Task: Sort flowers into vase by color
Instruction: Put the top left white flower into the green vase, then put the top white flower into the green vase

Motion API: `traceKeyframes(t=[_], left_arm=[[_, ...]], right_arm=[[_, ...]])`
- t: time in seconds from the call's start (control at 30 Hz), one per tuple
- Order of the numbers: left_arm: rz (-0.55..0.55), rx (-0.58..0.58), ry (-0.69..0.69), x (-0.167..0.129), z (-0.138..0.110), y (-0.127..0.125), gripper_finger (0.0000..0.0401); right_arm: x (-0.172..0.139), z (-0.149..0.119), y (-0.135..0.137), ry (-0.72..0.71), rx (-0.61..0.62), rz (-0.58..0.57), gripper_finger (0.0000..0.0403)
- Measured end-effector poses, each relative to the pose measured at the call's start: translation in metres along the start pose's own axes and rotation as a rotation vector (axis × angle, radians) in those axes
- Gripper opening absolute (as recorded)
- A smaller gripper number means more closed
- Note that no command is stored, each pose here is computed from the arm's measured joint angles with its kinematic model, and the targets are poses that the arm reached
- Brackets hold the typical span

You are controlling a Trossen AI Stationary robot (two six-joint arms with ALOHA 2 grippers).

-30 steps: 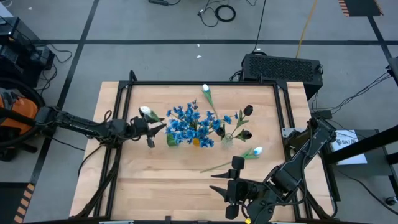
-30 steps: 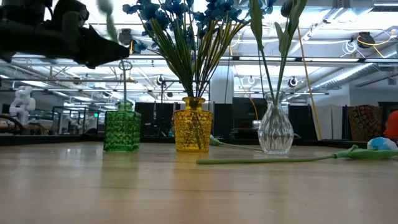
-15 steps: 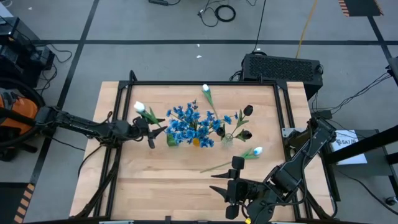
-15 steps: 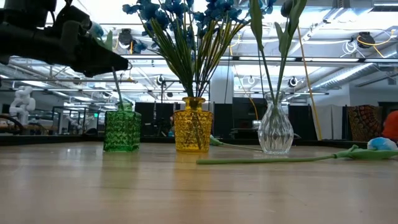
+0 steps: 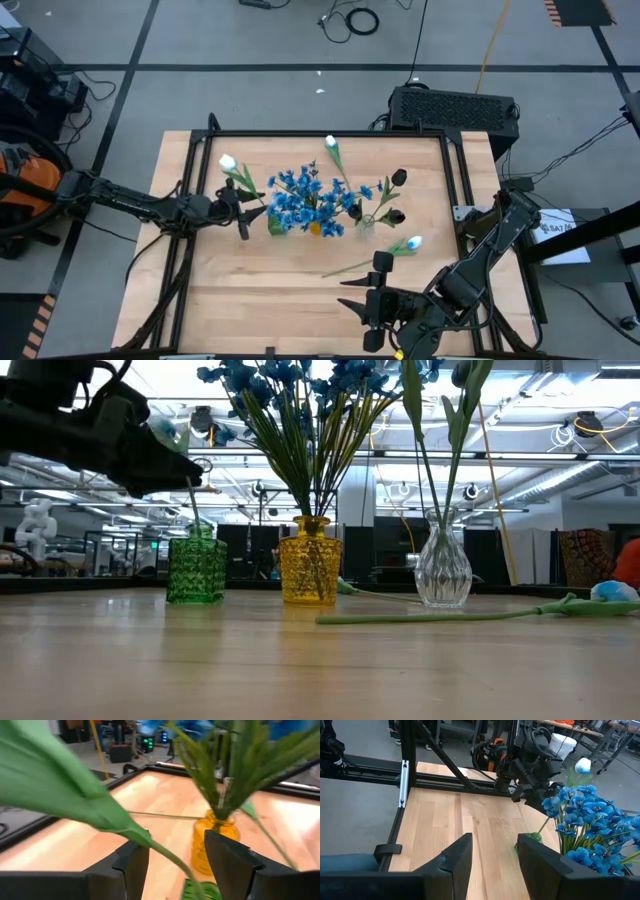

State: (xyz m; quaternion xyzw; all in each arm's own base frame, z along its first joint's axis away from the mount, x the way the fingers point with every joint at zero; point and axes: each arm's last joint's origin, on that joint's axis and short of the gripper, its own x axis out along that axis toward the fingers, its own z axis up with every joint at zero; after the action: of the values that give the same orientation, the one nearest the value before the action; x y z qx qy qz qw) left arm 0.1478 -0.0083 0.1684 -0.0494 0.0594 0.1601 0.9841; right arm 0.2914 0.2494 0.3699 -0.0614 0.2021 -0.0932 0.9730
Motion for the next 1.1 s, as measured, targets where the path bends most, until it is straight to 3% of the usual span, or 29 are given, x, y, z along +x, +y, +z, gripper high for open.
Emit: traceKeyframes(t=[0.37, 0.63, 0.83, 1.1], left_arm=[[-0.131, -0.033, 0.042, -0.005, -0.004, -0.013, 0.0197], [-0.086, -0.146, 0.165, -0.007, -0.016, -0.011, 0.0196], [-0.084, -0.164, 0.182, -0.007, -0.018, -0.011, 0.0196], [-0.280, -0.196, 0.232, -0.013, -0.019, -0.023, 0.0196]], right_arm=[[0.000, 0.000, 0.000, 0.000, 0.001, 0.001, 0.0148], [0.000, 0.000, 0.001, 0.006, 0.001, 0.019, 0.0148], [0.000, 0.000, 0.001, 0.008, 0.005, 0.025, 0.0148], [0.000, 0.000, 0.001, 0.008, 0.005, 0.025, 0.0148]])
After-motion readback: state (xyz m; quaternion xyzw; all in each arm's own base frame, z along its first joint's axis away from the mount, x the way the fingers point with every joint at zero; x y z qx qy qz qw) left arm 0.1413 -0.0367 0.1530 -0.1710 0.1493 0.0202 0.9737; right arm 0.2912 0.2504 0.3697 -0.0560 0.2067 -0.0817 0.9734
